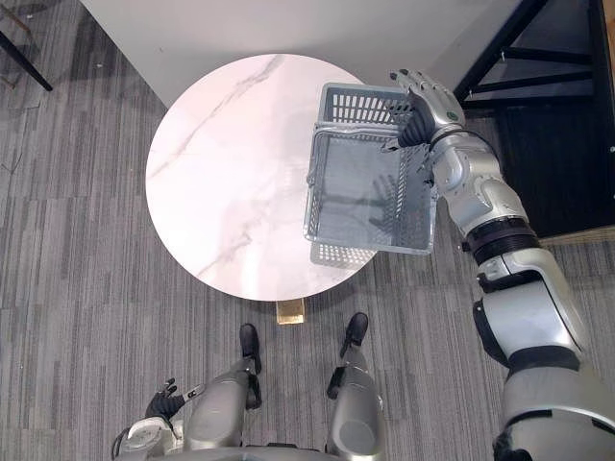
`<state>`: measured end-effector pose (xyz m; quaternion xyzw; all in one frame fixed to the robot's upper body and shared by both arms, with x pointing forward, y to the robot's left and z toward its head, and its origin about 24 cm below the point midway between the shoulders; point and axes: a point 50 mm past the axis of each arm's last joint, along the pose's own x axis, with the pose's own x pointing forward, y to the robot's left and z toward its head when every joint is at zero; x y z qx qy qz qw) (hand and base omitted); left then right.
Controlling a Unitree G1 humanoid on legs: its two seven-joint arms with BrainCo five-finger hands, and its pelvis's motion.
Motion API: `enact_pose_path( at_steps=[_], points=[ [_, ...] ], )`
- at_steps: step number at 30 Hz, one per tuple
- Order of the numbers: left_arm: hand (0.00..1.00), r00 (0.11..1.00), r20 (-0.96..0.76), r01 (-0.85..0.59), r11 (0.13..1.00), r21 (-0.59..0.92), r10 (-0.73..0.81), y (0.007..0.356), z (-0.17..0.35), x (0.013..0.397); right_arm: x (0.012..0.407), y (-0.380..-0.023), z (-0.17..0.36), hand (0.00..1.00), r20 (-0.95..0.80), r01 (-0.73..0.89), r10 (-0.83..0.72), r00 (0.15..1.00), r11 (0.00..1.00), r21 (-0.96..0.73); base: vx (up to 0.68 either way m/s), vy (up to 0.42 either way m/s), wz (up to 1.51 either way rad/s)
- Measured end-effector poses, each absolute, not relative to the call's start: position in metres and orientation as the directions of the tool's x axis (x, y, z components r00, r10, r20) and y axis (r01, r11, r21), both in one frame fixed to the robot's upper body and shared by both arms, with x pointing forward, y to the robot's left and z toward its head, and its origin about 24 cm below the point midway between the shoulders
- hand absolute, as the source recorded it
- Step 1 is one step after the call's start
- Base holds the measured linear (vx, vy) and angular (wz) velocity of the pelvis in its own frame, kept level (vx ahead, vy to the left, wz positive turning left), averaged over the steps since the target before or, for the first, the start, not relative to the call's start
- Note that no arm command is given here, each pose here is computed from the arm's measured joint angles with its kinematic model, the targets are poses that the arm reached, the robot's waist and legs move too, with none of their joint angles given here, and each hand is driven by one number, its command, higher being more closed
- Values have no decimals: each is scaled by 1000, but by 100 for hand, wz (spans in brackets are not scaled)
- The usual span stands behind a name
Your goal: Pick vegetable in the basket
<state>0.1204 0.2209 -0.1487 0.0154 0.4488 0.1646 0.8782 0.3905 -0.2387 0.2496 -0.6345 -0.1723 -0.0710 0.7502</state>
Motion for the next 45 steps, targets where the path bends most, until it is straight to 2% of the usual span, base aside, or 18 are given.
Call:
enact_pose_path(
  at_steps=[6, 15, 21, 34, 35, 45],
  points=[
    [0, 554, -777, -263, 949, 176, 298, 221, -147, 125, 390, -250, 246, 0, 326, 314, 80, 942, 137, -940, 0, 0, 0],
    [0, 573, -767, -240, 954, 181, 290, 220, -146, 129, 386, -260, 225, 0, 274, 265, 56, 960, 125, -956, 2, 2, -1],
    [0, 578, -761, -240, 953, 185, 293, 220, -145, 130, 384, -273, 222, 0, 284, 281, -2, 959, 148, -948, 7, 1, 1],
    [0, 589, -750, -238, 952, 194, 301, 220, -144, 133, 387, -275, 230, 0, 296, 296, -22, 955, 145, -944, 13, 1, 2],
    [0, 588, -750, -239, 951, 196, 302, 220, -144, 133, 388, -275, 232, 100, 298, 298, -27, 954, 147, -943, 0, 0, 0],
    [0, 598, -741, -235, 950, 204, 307, 219, -142, 139, 391, -282, 240, 100, 302, 310, -79, 950, 153, -938, 26, -1, 6]
  ],
)
